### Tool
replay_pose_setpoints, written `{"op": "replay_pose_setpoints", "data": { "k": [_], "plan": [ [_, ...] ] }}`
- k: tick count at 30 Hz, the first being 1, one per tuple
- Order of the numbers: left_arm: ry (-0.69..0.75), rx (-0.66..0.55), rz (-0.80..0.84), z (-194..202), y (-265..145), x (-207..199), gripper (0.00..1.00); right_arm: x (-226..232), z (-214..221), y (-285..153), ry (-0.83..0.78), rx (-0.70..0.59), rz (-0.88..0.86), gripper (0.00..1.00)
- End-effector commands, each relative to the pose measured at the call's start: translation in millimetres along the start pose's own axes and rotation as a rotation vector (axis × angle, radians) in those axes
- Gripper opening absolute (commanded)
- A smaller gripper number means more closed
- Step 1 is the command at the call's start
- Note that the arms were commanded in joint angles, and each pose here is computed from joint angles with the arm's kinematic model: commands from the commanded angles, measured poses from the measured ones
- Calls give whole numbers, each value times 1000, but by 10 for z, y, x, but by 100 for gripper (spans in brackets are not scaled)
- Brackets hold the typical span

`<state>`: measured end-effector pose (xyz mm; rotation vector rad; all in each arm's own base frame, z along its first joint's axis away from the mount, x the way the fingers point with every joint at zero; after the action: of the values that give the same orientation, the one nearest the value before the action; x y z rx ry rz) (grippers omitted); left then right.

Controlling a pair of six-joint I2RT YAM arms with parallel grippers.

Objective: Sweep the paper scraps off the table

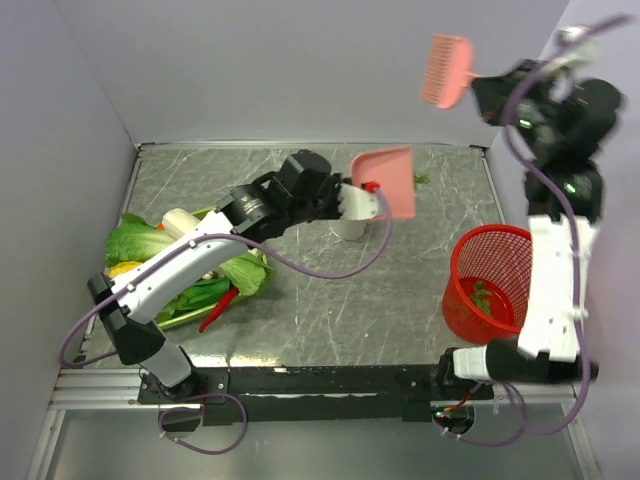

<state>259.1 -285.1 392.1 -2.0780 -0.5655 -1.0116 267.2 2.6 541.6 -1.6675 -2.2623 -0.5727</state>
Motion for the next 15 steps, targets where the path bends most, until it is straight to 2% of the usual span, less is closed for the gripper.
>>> {"op": "replay_pose_setpoints", "data": {
  "k": [1, 3, 8, 13, 15],
  "plan": [
    [-149, 76, 420, 467, -202, -633, 1, 190, 408, 524, -317, 131, -76, 0],
    [-140, 113, 526, 671, -180, -914, 1, 155, 666, 777, -441, 211, -82, 0],
    [-255, 121, 612, 978, -125, -1249, 1, 182, 1276, 1178, -490, 345, -126, 0],
    [-396, 186, 674, 1235, 17, -1433, 1, 317, 1609, 1520, -610, 343, -218, 0],
    [-387, 199, 742, 1333, 31, -1551, 1, 413, 1788, 1735, -698, 312, -308, 0]
  ]
}}
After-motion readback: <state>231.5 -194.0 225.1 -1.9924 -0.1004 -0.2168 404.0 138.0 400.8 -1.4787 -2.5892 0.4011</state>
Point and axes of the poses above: each gripper's point midway between its finger pads, its own y axis out along the fingers, its own x axis along the line the jaws close on, z = x × y, the point moved 9 cm from there along -y, back along the fingers, and after that the axes turned 10 degrees about y, right-handed, at the moved point
